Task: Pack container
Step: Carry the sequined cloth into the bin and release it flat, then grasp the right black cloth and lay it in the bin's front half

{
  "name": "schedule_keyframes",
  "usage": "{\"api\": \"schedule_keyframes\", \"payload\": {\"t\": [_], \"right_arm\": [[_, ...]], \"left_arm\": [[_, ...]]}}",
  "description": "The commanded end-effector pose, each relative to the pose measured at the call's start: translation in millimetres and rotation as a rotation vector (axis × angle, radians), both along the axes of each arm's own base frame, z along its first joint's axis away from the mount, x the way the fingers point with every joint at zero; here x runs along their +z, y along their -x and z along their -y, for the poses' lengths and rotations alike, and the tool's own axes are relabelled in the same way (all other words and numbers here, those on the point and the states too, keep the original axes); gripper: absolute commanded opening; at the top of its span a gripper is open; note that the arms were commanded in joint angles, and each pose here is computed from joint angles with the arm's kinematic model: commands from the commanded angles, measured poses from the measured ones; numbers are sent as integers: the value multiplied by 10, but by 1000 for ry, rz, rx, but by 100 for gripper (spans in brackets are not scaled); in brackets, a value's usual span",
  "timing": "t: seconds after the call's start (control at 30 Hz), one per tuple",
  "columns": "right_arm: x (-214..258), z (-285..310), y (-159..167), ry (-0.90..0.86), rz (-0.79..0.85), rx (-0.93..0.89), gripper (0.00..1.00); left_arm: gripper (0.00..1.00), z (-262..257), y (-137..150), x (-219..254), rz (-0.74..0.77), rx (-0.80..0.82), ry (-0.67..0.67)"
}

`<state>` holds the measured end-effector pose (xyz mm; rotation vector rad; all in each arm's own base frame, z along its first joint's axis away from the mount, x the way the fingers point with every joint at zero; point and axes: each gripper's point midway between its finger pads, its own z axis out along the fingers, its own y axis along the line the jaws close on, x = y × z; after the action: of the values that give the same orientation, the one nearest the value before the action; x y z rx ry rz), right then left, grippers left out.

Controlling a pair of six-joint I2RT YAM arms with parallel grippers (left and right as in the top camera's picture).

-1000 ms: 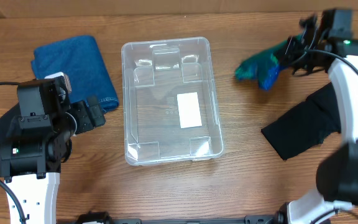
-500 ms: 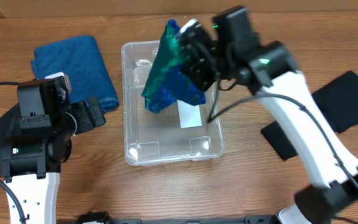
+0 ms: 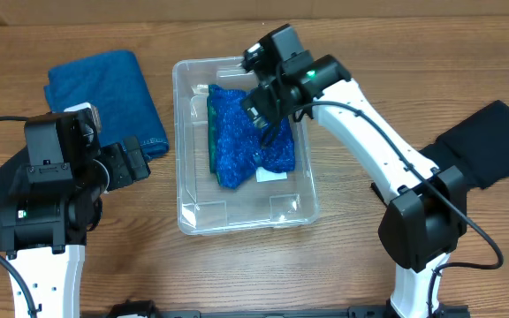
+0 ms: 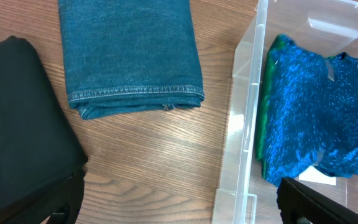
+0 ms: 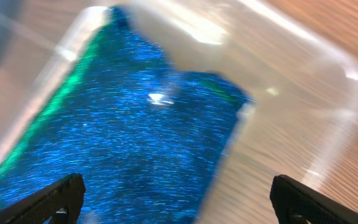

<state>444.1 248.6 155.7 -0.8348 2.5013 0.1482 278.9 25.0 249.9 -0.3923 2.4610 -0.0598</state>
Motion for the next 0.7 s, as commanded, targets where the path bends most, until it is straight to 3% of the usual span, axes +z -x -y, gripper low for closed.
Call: {"api": "schedule_keyframes", "payload": {"t": [0.0, 0.1, 0.17, 0.23, 0.33, 0.43, 0.67], "right_arm": [[816, 110, -109, -27, 202, -101, 100], [1508, 507, -120, -85, 362, -339, 100], [1980, 1249, -62, -172, 444, -649, 100], [2081, 2034, 48, -261, 406, -899, 100], [1696, 3151, 388, -339, 179, -1234, 100], [1140, 3779, 873, -384, -69, -1454, 100], [-130, 3977, 1541, -301, -411, -1592, 100]], "left_arm": [[100, -1, -22, 99, 25, -19, -24], [100, -1, -21, 98, 25, -19, -25], [100, -2, -23, 99, 25, -19, -25], [100, -1, -19, 96, 23, -19, -24], [100, -1, -15, 92, 21, -19, -25], [100, -3, -35, 108, 31, -19, -26], [100, -6, -59, 125, 42, -18, -27]]}}
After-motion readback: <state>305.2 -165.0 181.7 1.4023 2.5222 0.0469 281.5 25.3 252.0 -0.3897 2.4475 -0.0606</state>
